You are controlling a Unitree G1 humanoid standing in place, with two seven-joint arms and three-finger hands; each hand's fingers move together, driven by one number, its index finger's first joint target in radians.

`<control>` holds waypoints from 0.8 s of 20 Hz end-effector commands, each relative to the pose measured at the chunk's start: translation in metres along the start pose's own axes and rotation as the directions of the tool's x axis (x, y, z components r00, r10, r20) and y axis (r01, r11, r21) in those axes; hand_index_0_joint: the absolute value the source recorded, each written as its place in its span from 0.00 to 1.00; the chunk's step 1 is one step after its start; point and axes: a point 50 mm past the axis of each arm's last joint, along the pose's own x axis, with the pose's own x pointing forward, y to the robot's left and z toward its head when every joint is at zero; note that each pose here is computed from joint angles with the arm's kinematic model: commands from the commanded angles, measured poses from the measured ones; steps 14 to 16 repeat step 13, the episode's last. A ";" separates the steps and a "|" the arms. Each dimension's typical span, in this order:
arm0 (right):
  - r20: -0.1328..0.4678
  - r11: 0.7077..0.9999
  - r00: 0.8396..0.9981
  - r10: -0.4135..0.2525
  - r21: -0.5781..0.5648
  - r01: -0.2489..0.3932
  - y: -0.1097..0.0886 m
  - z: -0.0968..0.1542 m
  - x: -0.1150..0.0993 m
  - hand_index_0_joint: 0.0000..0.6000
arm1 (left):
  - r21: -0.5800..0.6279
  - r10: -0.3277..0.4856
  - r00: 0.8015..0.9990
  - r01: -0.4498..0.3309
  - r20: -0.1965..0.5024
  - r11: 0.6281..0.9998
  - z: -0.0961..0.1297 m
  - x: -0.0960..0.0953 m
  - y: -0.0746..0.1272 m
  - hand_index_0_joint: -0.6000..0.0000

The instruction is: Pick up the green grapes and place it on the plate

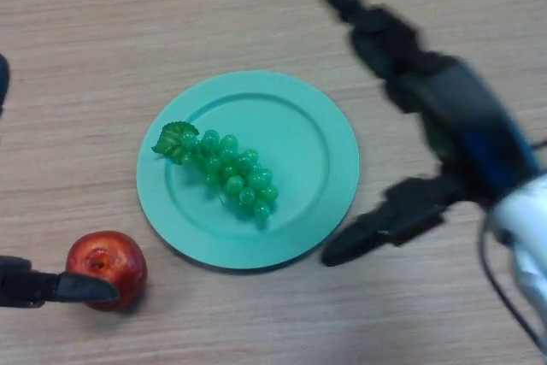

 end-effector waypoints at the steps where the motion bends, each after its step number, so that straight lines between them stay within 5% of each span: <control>1: 0.196 0.998 0.979 -0.060 0.018 0.058 -0.010 0.024 -0.017 0.00 | 0.076 0.004 0.985 -0.017 0.171 0.997 0.034 0.002 0.004 1.00; 6: 0.191 0.998 0.980 -0.062 0.016 0.060 -0.012 0.020 -0.030 0.00 | 0.101 -0.070 0.984 0.054 0.163 0.993 0.035 0.007 -0.007 1.00; 16: 0.170 0.999 0.984 -0.052 0.022 0.049 -0.013 0.020 -0.031 0.00 | 0.076 -0.055 0.986 0.044 0.159 0.996 0.039 0.014 -0.011 1.00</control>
